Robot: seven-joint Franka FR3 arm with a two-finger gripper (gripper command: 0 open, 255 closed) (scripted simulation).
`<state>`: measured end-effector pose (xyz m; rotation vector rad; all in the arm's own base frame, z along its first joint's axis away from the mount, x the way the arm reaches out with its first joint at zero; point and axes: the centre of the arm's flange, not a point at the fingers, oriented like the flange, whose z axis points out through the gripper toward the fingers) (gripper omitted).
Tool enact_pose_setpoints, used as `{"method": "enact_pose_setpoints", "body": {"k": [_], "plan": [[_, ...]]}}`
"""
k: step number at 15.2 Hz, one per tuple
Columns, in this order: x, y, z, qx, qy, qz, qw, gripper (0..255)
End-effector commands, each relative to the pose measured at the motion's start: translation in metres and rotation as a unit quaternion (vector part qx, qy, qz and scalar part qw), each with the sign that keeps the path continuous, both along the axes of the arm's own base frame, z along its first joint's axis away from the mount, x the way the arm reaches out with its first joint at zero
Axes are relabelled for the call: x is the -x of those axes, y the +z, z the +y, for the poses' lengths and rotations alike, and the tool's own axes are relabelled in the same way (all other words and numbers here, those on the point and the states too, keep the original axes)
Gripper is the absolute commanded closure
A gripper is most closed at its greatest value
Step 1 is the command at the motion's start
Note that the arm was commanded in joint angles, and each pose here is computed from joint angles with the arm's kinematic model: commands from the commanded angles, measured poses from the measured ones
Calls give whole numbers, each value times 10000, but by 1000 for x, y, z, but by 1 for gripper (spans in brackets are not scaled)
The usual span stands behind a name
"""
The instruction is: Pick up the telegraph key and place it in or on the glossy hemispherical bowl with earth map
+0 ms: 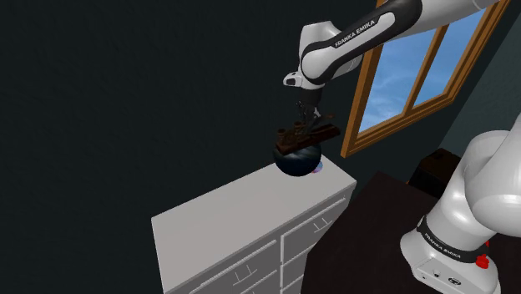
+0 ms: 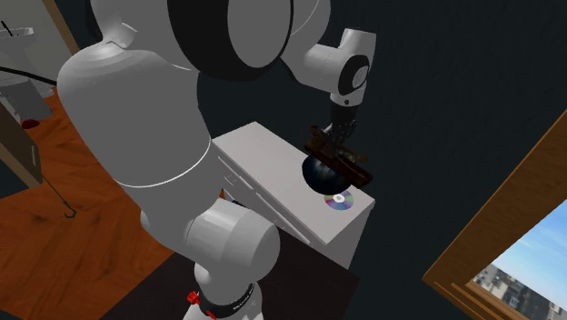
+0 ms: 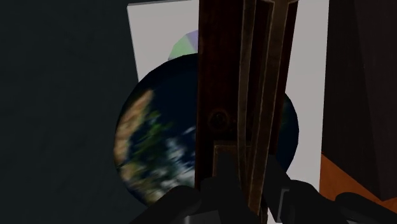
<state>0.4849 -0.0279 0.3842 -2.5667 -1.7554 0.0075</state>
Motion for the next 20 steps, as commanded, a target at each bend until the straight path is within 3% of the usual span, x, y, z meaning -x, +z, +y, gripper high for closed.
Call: {"method": "enact_pose_setpoints", "body": {"k": [1,4,5,10,14,20], "plan": [[0,0,0,0,0,-6,10000,255],[0,0,0,0,0,-6,10000,255],[0,0,0,0,0,-6,10000,0],[0,0,0,0,0,-6,10000,0],[-1,50,-1,0,0,-6,10000,0],[-1,50,-1,0,0,-6,10000,0]]}}
